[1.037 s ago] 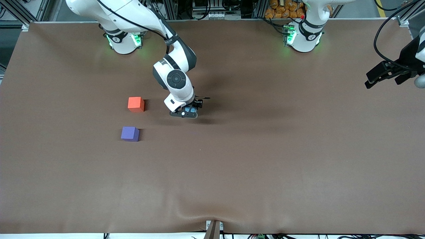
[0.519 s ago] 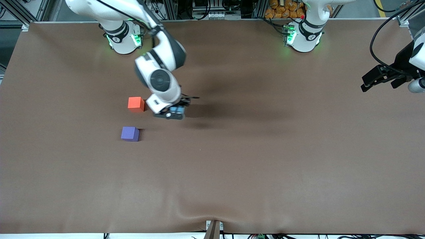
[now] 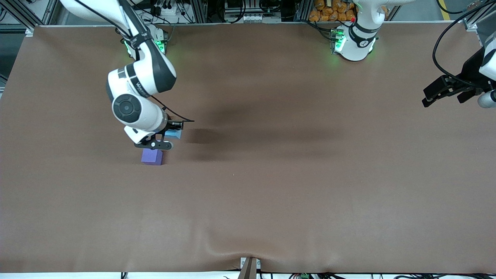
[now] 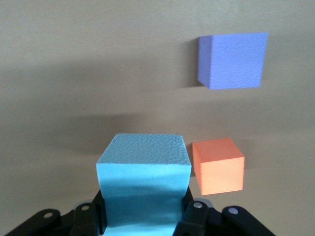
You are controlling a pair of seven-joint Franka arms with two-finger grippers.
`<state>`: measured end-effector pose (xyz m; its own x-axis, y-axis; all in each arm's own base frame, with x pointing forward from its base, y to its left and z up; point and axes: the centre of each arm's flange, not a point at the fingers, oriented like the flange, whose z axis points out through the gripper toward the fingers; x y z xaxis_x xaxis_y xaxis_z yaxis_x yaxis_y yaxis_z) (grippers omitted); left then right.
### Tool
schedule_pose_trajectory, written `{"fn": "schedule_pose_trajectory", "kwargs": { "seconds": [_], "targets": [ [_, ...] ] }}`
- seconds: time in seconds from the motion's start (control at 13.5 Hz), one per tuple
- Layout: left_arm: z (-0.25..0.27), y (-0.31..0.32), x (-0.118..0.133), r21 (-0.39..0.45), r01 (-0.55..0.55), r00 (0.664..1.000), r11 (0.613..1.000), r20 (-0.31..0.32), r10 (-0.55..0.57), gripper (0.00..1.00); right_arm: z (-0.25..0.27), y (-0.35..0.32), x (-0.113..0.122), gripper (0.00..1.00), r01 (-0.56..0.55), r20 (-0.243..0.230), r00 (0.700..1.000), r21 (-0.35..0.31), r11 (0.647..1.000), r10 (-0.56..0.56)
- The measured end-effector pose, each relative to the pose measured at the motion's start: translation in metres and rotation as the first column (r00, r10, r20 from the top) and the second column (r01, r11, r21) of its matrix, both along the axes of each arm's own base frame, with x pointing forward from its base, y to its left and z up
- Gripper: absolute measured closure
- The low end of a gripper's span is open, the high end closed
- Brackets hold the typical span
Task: Place blue block between orange and purple blocks
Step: 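Carry the blue block with the right gripper to the orange-purple gap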
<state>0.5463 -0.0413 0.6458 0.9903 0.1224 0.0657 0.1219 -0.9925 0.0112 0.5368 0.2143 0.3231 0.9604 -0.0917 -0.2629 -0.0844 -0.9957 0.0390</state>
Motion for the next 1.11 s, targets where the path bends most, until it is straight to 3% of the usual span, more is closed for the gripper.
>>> {"fn": "schedule_pose_trajectory", "kwargs": {
  "seconds": [0.37,0.67,1.11],
  "targets": [
    [0.0,0.0,0.0,0.0,0.0,1.0,1.0,0.0,0.0,0.0,-0.017,-0.052,0.007,0.43,-0.011,-0.025,1.0,0.02,1.0,0.011],
    [0.0,-0.007,-0.001,0.0,0.012,1.0,1.0,0.0,-0.012,0.0,-0.046,-0.074,-0.001,0.43,-0.027,0.007,1.0,0.037,0.999,0.027],
    [0.0,-0.009,-0.001,0.001,0.016,1.0,1.0,-0.001,-0.016,0.0,-0.049,-0.092,0.003,0.43,-0.045,0.027,0.999,0.045,0.998,0.044]
  ]
}}
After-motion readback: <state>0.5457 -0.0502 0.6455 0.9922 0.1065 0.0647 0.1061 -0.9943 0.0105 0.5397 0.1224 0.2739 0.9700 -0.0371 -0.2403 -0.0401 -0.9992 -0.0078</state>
